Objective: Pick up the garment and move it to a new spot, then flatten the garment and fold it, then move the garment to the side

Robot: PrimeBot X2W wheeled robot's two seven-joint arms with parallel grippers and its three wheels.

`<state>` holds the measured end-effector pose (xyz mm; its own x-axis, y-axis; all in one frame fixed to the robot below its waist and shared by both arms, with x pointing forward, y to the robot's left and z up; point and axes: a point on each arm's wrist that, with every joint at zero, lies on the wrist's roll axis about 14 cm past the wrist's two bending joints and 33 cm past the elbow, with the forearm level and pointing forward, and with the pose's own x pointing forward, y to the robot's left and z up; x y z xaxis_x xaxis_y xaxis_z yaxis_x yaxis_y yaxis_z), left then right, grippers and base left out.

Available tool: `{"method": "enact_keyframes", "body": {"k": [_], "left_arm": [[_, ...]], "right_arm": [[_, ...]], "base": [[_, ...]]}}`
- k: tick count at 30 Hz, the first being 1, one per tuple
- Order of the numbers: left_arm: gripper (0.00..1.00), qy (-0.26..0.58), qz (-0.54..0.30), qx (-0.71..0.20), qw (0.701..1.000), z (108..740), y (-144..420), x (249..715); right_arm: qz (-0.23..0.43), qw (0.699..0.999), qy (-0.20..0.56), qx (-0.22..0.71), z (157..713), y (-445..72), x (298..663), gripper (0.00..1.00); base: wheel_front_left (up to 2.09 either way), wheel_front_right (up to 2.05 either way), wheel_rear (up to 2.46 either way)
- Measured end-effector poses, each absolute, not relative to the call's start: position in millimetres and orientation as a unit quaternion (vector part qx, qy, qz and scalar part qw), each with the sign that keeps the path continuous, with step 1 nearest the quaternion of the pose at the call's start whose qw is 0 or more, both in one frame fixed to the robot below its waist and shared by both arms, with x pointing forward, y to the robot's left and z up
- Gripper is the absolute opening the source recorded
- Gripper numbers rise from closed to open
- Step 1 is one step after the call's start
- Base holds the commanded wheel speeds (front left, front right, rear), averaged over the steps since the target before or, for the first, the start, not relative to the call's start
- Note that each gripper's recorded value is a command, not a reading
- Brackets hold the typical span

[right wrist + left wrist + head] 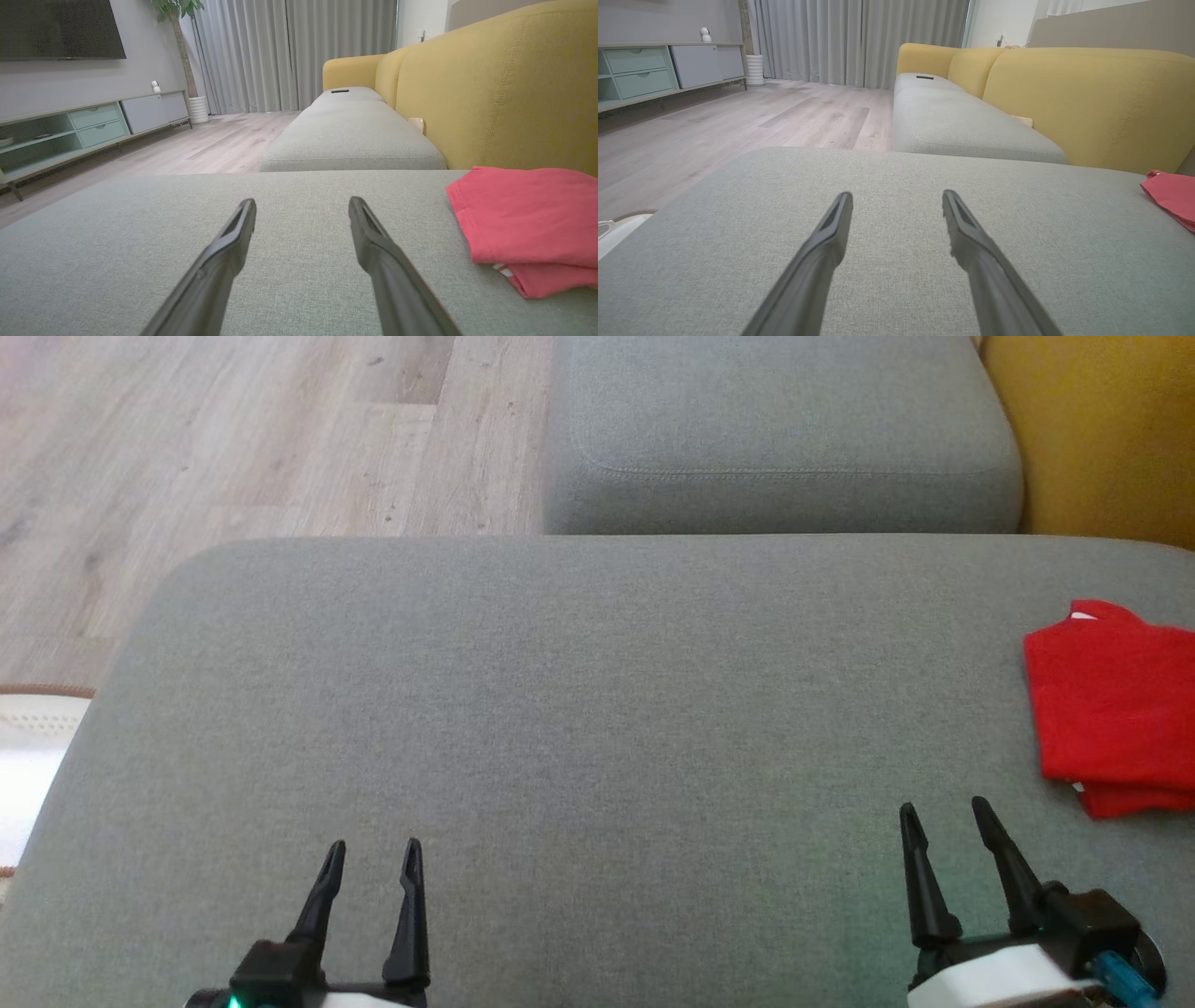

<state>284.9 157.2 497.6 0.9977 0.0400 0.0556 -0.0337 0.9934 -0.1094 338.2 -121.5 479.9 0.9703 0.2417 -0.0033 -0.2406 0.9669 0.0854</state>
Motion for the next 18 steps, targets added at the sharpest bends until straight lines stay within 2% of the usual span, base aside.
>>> {"method": "enact_keyframes", "body": {"k": [5, 6, 13, 18], "left_arm": [[1.00, -0.031, 0.014, -0.054, 0.998, 498.8, 155.3, 285.8], [0.00, -0.030, 0.012, -0.054, 0.998, 498.2, 154.4, 285.9], [0.00, 0.025, 0.013, -0.066, 0.997, 466.0, 152.1, 273.2], [0.00, 0.031, 0.018, -0.096, 0.995, 464.9, 153.4, 276.5]], "right_arm": [[0.118, 0.992, 0.005, 0.043, 480.8, -123.0, 337.2, 1.00], [0.118, 0.992, 0.006, 0.043, 480.1, -123.3, 336.9, 0.00], [0.108, 0.991, 0.059, 0.055, 449.2, -127.9, 323.4, 0.00], [0.096, 0.990, 0.066, 0.084, 447.1, -131.8, 323.1, 0.00]], "base": [[0.00, 0.00, 0.00], [0.00, 0.00, 0.00], [0.00, 0.00, 0.00], [0.00, 0.00, 0.00]]}}
